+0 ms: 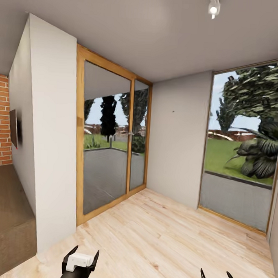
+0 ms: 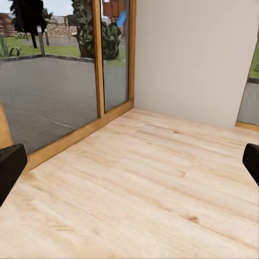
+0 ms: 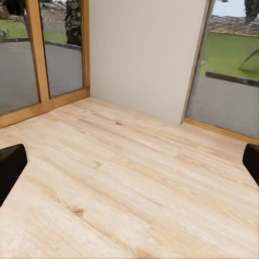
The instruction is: Put the three can of soda from the living room inside the tash can in the kitchen.
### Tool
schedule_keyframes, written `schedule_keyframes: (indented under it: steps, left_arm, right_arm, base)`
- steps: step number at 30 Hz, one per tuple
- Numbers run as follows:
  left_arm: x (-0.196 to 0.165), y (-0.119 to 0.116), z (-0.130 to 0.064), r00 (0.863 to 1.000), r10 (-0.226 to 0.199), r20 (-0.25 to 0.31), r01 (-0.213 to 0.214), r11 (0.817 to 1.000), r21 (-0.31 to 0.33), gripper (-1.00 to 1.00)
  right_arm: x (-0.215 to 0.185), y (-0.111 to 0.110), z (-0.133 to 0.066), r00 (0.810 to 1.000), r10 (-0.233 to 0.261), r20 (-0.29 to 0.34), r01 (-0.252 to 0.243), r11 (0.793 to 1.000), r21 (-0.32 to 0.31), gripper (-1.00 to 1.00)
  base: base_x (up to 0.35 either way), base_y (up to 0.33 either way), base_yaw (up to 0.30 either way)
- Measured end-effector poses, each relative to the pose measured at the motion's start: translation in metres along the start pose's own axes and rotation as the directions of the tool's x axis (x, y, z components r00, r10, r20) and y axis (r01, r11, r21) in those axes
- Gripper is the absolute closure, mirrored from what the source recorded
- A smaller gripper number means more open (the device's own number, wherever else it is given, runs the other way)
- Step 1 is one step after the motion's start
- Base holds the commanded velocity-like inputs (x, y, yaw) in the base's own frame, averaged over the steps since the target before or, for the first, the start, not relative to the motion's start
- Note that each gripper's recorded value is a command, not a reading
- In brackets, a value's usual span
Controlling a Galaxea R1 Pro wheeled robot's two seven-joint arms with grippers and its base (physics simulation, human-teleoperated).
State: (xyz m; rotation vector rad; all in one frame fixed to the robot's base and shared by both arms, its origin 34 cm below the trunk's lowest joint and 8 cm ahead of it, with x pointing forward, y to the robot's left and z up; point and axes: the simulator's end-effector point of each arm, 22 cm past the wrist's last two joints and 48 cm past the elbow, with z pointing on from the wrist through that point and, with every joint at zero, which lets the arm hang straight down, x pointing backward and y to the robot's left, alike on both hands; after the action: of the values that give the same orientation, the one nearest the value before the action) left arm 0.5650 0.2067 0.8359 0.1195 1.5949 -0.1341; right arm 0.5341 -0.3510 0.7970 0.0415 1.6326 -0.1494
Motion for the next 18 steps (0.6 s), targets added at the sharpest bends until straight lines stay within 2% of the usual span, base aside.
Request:
schedule_keyframes:
  steps: [9,18]
  left_arm:
    - [0.0013,0.0,0.0,1.0,-0.001,-0.003,0.001,1.0,0.0,-1.0]
    - [0.0013,0.0,0.0,1.0,-0.001,-0.003,0.001,1.0,0.0,-1.0]
  right_arm:
    - [0.0018,0.0001,-0.0001,1.0,0.0,-0.004,0.0,1.0,0.0,-1.0]
    - [0.0032,0.0003,-0.0004,1.0,0.0,-0.007,0.0,1.0,-0.001,-1.0]
  base:
    - [0.058,0.0,0.229]
    - [0.174,0.067,0.243]
